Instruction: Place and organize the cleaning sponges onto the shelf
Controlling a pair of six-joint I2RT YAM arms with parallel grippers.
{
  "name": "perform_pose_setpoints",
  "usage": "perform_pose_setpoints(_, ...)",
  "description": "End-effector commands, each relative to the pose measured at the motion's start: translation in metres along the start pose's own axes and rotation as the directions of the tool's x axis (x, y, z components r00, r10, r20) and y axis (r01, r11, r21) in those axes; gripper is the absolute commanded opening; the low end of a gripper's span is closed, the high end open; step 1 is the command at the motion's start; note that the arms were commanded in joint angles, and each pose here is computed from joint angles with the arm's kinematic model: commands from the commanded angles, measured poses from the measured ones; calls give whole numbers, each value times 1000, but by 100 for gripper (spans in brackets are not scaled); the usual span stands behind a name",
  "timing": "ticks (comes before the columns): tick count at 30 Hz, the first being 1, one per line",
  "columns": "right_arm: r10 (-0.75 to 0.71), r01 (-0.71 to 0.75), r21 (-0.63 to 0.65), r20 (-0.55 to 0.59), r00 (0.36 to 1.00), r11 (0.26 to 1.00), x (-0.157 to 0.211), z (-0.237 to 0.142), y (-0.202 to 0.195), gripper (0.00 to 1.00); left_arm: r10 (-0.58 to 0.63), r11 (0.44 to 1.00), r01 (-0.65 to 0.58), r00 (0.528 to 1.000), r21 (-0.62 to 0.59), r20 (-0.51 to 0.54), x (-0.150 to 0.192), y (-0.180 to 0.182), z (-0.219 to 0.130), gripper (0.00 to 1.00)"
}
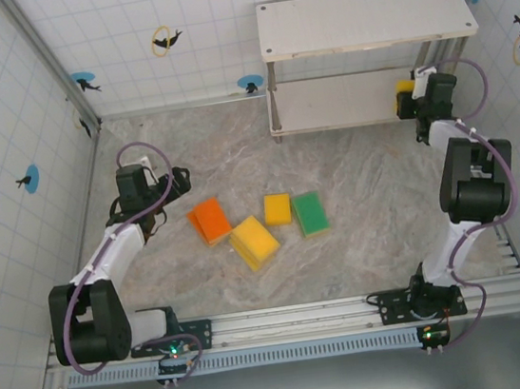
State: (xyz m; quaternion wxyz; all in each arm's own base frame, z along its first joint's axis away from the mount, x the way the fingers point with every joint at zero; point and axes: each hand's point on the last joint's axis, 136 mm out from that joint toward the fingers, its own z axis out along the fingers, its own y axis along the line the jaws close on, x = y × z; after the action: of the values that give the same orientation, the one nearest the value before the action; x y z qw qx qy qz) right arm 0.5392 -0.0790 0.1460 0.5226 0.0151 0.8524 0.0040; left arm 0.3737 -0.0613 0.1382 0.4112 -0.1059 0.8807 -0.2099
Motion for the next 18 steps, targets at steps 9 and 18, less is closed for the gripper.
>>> perform_pose_setpoints(9,-10,10,-1,43,999,1000,-14,8,-4,57,32,999,-33,999,33,16,-7,-8,3,98)
perform_pose_setpoints(18,-32,32,-7,-20,999,999,-10,17,-5,57,38,999,-38,999,33,13,-6,-8,6,98)
